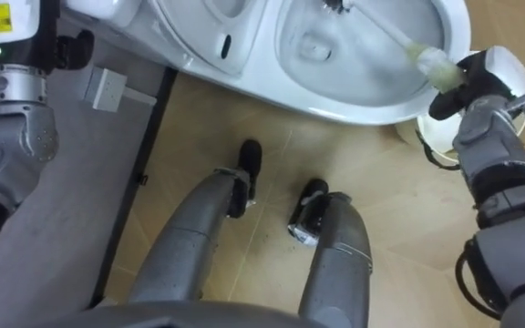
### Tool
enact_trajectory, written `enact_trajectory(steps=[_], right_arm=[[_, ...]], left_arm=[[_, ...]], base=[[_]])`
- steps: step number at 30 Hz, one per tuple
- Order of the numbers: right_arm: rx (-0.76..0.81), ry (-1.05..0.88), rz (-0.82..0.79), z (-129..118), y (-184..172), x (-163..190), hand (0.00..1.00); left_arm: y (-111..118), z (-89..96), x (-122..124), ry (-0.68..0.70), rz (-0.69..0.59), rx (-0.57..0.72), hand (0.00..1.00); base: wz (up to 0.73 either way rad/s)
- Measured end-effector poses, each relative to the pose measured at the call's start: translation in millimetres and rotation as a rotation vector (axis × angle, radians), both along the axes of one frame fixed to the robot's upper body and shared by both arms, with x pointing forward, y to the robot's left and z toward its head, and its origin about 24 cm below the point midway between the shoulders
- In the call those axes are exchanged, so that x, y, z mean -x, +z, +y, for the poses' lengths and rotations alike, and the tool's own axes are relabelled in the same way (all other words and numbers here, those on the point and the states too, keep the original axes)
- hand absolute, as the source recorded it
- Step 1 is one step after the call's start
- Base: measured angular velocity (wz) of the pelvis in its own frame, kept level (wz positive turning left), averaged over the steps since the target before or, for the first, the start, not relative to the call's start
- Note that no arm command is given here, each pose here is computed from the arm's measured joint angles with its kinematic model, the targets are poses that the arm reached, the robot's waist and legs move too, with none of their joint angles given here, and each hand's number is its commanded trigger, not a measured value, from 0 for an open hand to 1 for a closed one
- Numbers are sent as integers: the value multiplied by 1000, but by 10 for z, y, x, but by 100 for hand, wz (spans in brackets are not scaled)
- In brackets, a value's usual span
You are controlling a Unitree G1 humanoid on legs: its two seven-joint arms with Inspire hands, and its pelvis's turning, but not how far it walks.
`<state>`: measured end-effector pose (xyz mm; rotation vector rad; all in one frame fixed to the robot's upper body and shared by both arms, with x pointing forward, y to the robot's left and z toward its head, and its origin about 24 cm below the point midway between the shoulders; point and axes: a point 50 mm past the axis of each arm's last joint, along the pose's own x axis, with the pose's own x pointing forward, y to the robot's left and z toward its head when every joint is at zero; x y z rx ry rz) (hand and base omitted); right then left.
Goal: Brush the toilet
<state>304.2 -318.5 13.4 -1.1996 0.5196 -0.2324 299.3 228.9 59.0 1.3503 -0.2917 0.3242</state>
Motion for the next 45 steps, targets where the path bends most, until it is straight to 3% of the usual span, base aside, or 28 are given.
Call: enact_trajectory(steps=[7,17,20,25,27,30,35,41,45], right_arm=[[337,170,155,17,-43,32,100],[499,302,173,130,-81,133,100],[529,362,146,261,-67,172,100],[566,392,137,249,9,206,100],[517,366,143,211,3,190,100],[274,227,154,70,-90,222,100],[-338,-132,-35,5,-111,112,100],[-628,-310,-65,53,-255,169,100],[-722,-364,-55,69,-312,206,100]], left_arm=[[-59,-71,10,-45,44,4,0],[-104,-63,52,-60,49,29,0],[-165,-20,130,-41,52,109,0],[-165,47,167,-35,44,149,0],[-161,50,164,-37,44,162,0],[-159,61,170,-38,44,164,0],[-117,121,163,-25,34,158,0],[-72,105,157,-21,-3,169,0],[-80,81,163,-26,1,160,0]], base=[[0],[0],[-3],[-8],[0],[-1],[-4],[2],[10]])
